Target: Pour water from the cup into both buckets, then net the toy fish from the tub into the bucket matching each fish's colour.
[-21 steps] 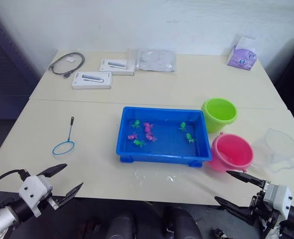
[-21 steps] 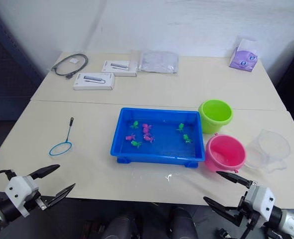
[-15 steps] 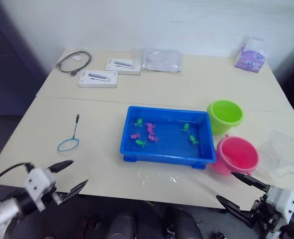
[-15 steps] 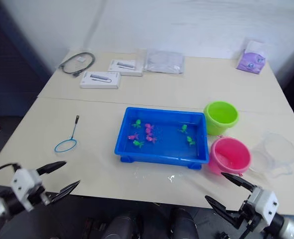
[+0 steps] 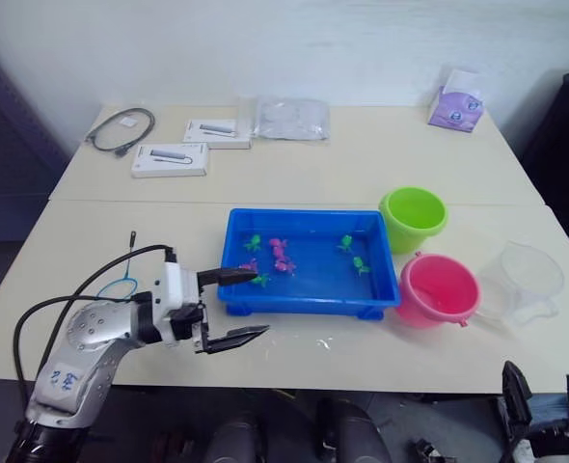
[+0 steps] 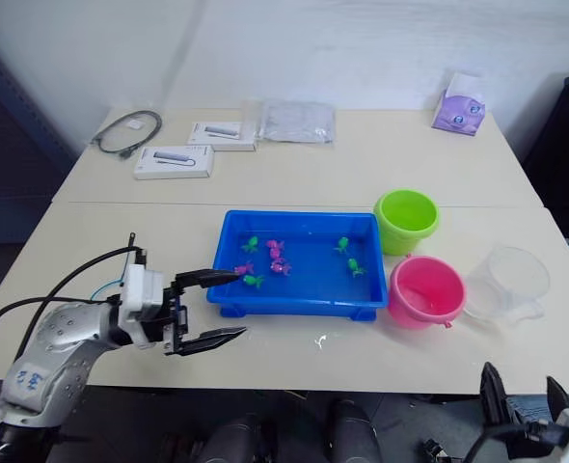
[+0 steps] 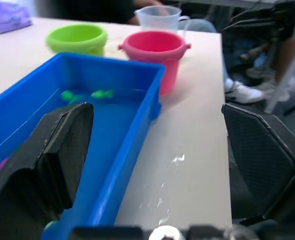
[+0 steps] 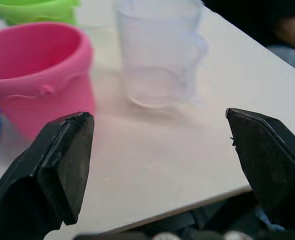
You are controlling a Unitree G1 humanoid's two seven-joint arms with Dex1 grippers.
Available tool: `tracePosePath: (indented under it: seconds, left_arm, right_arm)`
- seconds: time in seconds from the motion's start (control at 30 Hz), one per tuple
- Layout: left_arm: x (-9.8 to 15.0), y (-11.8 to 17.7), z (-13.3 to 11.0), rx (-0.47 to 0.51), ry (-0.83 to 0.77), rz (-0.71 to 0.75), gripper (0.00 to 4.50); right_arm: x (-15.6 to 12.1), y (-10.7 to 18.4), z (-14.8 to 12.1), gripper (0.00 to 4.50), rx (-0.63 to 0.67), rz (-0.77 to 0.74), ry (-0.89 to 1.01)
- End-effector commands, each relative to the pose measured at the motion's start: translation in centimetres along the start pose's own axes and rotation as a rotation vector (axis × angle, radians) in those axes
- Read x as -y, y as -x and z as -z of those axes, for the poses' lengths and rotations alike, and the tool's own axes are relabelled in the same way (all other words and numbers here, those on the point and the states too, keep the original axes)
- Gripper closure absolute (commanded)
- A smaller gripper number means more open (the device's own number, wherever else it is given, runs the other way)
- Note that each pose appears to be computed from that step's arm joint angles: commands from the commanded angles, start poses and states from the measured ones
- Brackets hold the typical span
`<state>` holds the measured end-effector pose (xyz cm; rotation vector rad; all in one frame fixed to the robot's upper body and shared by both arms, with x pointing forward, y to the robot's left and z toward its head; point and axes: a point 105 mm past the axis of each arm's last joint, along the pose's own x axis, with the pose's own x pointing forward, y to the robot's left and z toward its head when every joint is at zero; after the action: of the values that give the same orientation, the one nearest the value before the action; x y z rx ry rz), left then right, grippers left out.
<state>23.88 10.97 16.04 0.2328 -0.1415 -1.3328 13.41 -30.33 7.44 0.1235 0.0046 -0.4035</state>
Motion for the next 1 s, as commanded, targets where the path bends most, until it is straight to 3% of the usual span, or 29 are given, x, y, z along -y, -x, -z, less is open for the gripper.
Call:
tracePosePath:
  seconds: [0.03, 0.37, 0.5, 1.0]
  left_arm:
    - [-0.2, -0.7, -0.4, 0.022, -0.001, 0.027, 0.08]
    - [-0.1, -1.6, -0.9, 0.031, -0.016, 0.06, 0.08]
    - [0.2, -1.5, -0.7, 0.024, -0.018, 0.051, 0.08]
    - [0.4, -1.3, -0.7, 0.019, -0.022, 0.022, 0.08]
  right_arm:
    - [0.7, -1.4, -0.3, 0.0, 0.015, 0.094, -0.007]
    - [2.9, -5.9, -0.1, 0.0, 0.057, 0.243, -0.013]
    - [2.1, -7.6, -0.5, 0.0, 0.082, 0.201, -0.035]
    - [3.0, -9.9, -1.6, 0.0, 0.075, 0.261, -0.043]
